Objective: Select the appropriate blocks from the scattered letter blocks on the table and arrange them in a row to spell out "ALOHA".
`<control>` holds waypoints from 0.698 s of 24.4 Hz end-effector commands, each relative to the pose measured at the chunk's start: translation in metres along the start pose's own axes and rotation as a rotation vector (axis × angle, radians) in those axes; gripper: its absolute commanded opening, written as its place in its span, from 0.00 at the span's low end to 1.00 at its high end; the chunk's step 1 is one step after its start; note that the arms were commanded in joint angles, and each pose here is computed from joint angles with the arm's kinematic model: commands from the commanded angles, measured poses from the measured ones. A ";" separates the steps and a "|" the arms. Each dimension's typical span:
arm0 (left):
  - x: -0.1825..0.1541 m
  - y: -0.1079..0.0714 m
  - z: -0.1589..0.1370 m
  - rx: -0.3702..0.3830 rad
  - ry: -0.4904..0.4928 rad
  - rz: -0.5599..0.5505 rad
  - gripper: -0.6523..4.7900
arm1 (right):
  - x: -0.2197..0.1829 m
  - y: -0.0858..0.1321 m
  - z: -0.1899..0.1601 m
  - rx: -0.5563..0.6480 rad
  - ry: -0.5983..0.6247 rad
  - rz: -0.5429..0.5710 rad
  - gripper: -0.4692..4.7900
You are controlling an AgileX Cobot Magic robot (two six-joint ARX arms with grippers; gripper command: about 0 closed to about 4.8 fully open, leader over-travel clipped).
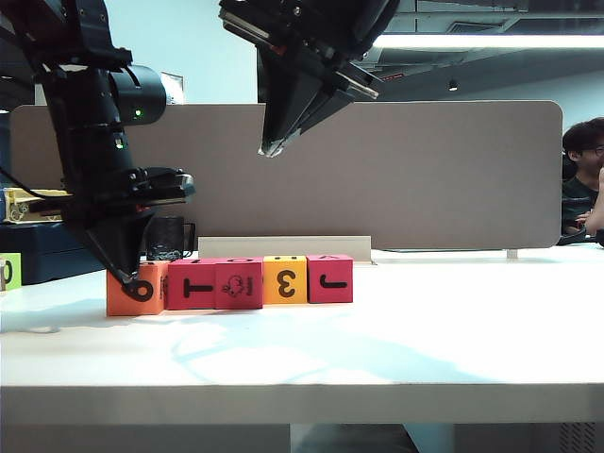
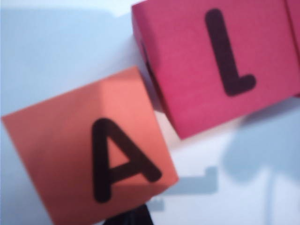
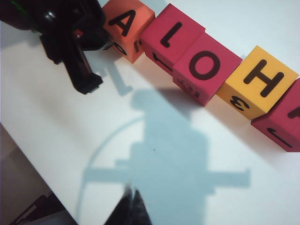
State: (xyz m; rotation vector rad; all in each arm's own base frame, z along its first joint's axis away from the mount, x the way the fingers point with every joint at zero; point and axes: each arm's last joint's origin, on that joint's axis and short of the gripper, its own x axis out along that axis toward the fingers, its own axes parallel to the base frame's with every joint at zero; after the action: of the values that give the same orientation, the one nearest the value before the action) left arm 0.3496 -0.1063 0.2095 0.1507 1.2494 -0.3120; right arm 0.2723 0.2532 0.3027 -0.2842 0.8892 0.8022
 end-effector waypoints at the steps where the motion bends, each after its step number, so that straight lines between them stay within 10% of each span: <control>1: 0.005 0.001 0.003 0.010 -0.016 0.004 0.11 | -0.003 0.001 0.002 -0.004 -0.019 -0.019 0.09; 17: 0.018 0.001 0.009 0.023 -0.042 -0.005 0.11 | -0.004 0.001 0.003 -0.004 -0.027 -0.019 0.09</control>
State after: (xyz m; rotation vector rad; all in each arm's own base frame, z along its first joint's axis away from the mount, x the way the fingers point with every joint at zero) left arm 0.3617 -0.1099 0.1917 0.1627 1.2295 -0.3244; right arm 0.2726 0.2532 0.3028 -0.2918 0.8831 0.7859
